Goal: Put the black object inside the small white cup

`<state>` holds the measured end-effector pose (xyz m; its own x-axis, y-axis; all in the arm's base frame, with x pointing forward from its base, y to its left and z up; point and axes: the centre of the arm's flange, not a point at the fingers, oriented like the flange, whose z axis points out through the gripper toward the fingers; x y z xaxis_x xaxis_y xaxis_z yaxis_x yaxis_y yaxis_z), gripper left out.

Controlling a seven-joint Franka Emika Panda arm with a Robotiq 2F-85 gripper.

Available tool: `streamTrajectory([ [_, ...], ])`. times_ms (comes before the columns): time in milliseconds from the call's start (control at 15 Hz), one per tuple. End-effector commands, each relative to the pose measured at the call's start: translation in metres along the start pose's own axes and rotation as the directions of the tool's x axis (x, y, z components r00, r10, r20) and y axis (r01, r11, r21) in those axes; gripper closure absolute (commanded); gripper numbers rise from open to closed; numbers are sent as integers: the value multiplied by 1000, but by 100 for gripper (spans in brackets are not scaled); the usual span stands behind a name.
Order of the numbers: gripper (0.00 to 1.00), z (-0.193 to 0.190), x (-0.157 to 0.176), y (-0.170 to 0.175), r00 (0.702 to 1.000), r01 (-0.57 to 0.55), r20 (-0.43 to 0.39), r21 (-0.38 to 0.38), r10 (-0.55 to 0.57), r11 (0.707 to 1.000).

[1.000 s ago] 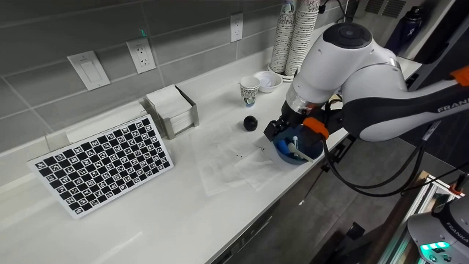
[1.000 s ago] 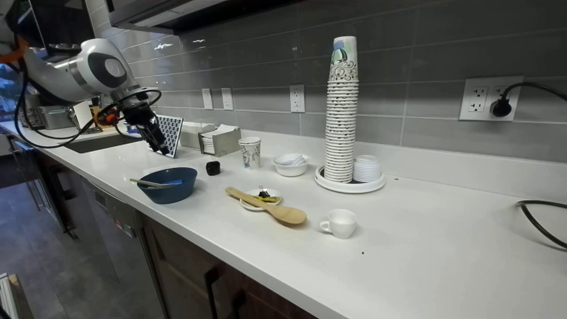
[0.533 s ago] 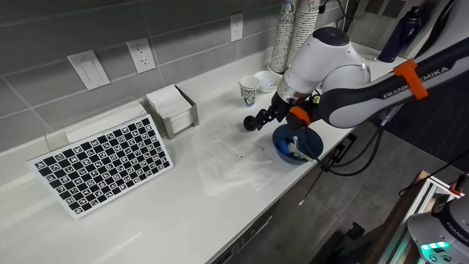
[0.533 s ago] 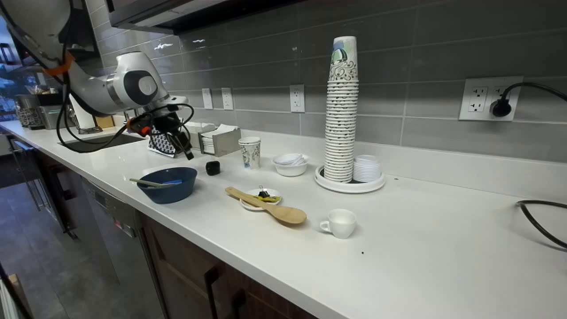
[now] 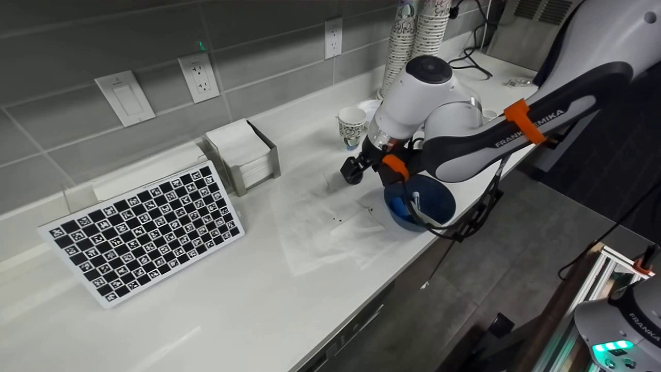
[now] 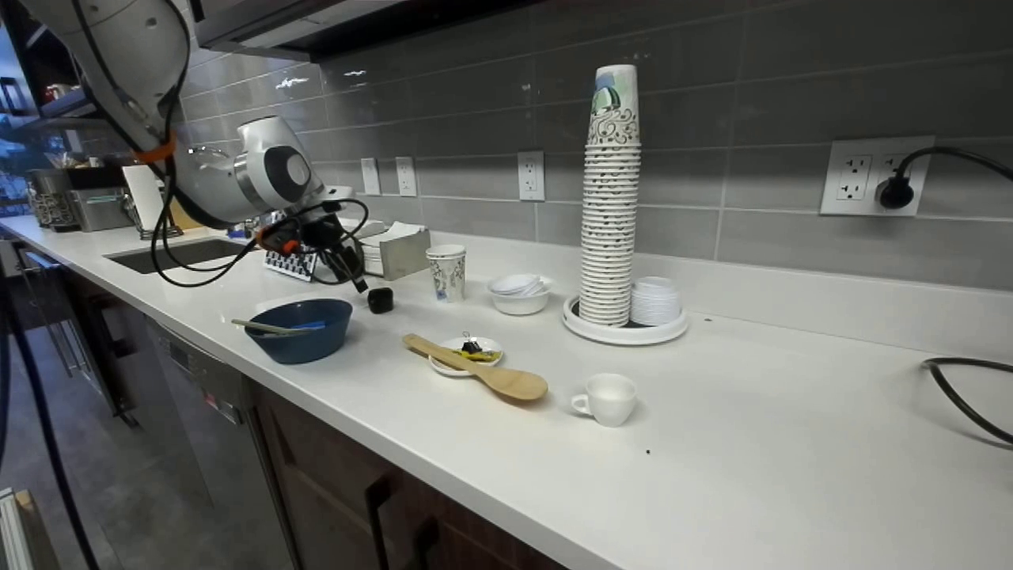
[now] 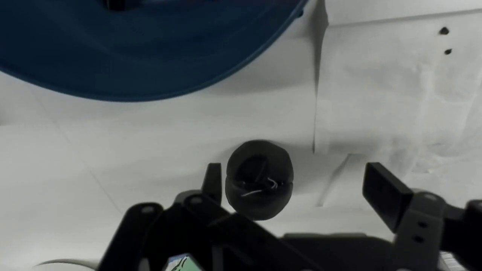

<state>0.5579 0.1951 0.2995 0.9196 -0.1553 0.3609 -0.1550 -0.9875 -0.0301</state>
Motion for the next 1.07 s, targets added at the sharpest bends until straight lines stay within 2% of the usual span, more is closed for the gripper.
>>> streamTrajectory([
  [0, 21, 30, 14, -11, 1000, -25, -6, -35, 24, 999],
  [67, 25, 35, 16, -10, 999, -33, -2, -40, 32, 999],
  [133, 21, 41, 18, -10, 999, -40, -1, -44, 40, 998],
  [400, 17, 51, 30, -12, 997, -79, -17, -53, 78, 995],
  [467, 26, 52, 34, -12, 996, -84, -23, -56, 82, 995],
  [533, 44, 53, 37, -12, 996, -83, -32, -66, 81, 994],
  [600, 46, 55, 40, -13, 996, -82, -47, -76, 78, 994],
  [867, 76, 48, 39, -10, 998, -57, -48, -120, 52, 991],
  [1000, 89, 31, 37, 1, 998, -58, -31, -127, 54, 990],
])
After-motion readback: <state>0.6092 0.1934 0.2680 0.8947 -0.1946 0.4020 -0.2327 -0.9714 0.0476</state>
